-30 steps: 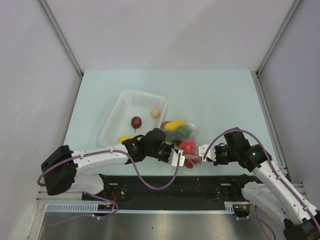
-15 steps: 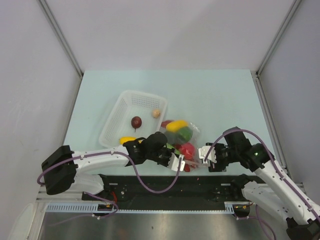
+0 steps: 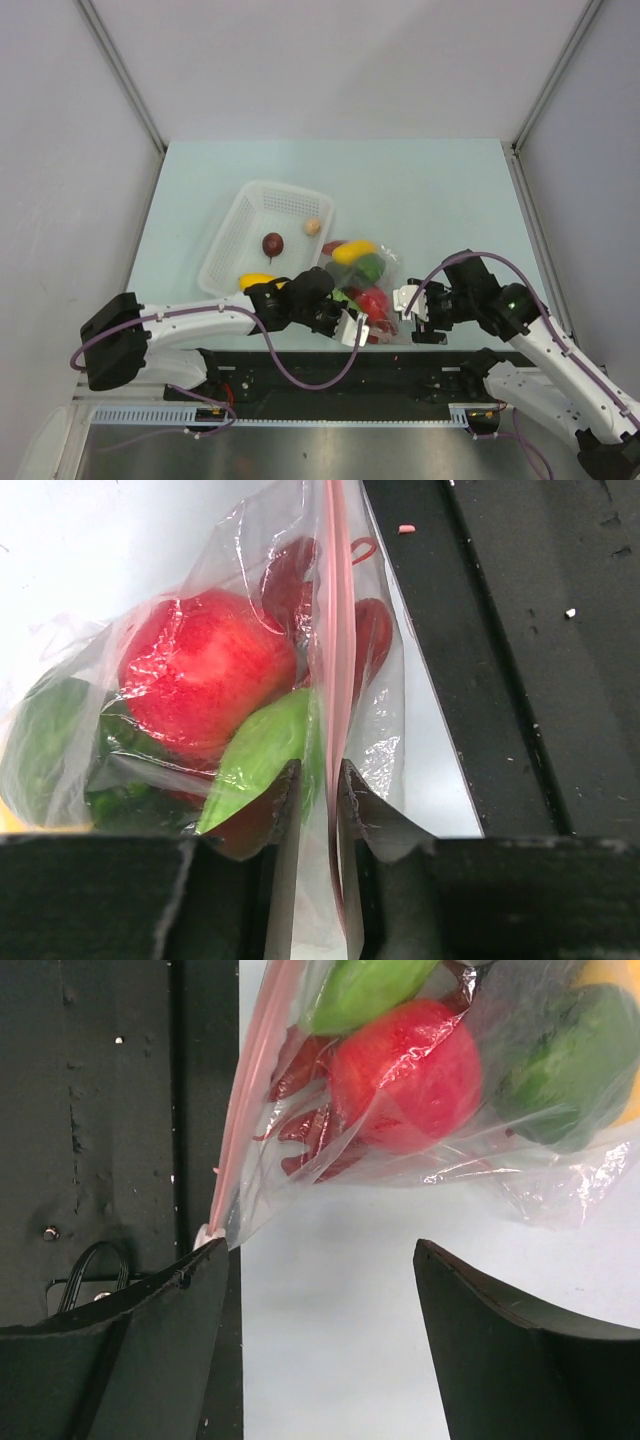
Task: Place the food in the zip-top bag and seal the zipper
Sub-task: Place the zipper food storage bag at the center of the board.
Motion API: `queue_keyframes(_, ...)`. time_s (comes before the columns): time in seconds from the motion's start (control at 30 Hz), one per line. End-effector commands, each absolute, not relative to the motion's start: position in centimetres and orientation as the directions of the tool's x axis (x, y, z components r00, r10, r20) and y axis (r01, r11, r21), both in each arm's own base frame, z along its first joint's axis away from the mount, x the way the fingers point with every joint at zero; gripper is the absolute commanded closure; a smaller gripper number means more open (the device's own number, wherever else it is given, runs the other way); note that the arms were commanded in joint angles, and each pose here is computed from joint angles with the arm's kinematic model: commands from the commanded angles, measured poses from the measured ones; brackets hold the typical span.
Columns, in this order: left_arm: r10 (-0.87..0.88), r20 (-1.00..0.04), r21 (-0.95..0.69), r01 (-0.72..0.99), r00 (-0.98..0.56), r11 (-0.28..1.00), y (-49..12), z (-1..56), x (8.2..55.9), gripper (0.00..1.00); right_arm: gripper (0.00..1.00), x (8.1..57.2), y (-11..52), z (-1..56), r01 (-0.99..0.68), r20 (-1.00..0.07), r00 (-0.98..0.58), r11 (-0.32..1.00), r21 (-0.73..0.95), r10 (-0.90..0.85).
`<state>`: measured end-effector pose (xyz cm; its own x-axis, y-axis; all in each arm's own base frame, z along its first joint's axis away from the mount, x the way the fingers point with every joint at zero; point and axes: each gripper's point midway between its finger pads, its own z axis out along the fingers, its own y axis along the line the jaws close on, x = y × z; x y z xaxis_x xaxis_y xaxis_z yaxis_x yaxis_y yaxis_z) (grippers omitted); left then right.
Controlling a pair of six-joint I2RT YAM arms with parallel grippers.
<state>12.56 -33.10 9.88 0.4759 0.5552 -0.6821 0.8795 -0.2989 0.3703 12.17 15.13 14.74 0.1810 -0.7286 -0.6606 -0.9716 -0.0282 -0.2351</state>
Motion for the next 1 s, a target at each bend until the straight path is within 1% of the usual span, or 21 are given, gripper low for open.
queue_keyframes(0.0,0.522,-0.704,0.387,0.877,0.481,-0.285,-33.6,12.0,12.3,0.75,0.21,12.8,15.9,16.5,-0.962,-0.687,0.203,-0.011,-0.273,-0.698)
queue_keyframes(0.17,0.517,-0.707,0.391,0.876,0.482,-0.282,-33.6,12.3,12.2,0.71,0.20,12.8,15.9,16.4,-0.962,-0.684,0.204,-0.015,-0.272,-0.700)
queue_keyframes(0.4,0.511,-0.711,0.397,0.876,0.483,-0.275,-33.8,12.8,12.2,0.69,0.19,12.8,15.9,16.4,-0.961,-0.685,0.207,-0.016,-0.275,-0.699)
queue_keyframes(0.57,0.486,-0.716,0.409,0.866,0.500,-0.288,-34.0,13.9,11.6,0.74,0.20,13.0,16.2,16.6,-0.961,-0.695,0.203,-0.005,-0.276,-0.690)
queue_keyframes(0.97,0.455,-0.683,0.432,0.819,0.571,-0.378,-33.0,13.9,8.7,0.74,0.20,13.4,16.5,16.7,-0.960,-0.699,0.202,0.002,-0.280,-0.685)
